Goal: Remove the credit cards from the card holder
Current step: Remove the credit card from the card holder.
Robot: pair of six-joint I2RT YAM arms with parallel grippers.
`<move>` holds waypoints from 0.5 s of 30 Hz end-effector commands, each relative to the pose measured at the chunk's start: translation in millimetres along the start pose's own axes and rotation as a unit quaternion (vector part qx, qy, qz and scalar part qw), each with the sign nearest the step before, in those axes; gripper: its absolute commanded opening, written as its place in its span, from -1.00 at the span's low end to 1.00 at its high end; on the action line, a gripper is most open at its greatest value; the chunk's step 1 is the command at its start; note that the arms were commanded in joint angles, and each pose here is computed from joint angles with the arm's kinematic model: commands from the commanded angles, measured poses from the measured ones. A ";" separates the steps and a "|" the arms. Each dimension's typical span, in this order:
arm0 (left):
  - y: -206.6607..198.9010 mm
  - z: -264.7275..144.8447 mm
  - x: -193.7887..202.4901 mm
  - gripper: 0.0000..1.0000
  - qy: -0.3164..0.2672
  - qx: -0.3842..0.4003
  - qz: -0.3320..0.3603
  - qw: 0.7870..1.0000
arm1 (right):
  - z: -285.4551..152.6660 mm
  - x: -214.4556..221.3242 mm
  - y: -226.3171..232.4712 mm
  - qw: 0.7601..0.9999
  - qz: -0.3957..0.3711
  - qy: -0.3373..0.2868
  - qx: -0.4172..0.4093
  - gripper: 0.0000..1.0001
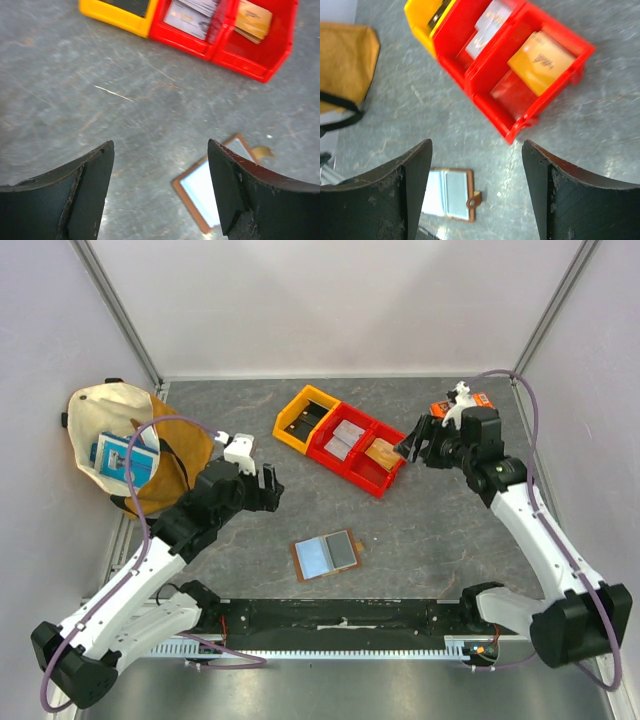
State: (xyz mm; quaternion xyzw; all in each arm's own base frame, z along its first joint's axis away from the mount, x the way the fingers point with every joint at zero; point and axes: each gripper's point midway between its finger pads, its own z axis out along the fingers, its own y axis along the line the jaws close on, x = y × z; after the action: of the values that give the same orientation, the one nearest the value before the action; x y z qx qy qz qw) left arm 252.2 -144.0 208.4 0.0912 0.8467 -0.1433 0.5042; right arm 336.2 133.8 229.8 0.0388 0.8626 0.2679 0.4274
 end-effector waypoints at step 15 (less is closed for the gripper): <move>-92.8 7.2 101.0 0.51 0.118 0.097 -0.162 0.975 | -7.6 133.3 70.7 0.987 -0.042 0.074 -0.133 0.52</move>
State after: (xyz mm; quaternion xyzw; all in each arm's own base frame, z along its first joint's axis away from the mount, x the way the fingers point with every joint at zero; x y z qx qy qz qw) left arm 178.3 -219.9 134.4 0.0680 0.8899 -0.2763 0.3565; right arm 234.4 214.0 168.3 -0.0738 0.8668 0.3401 0.3572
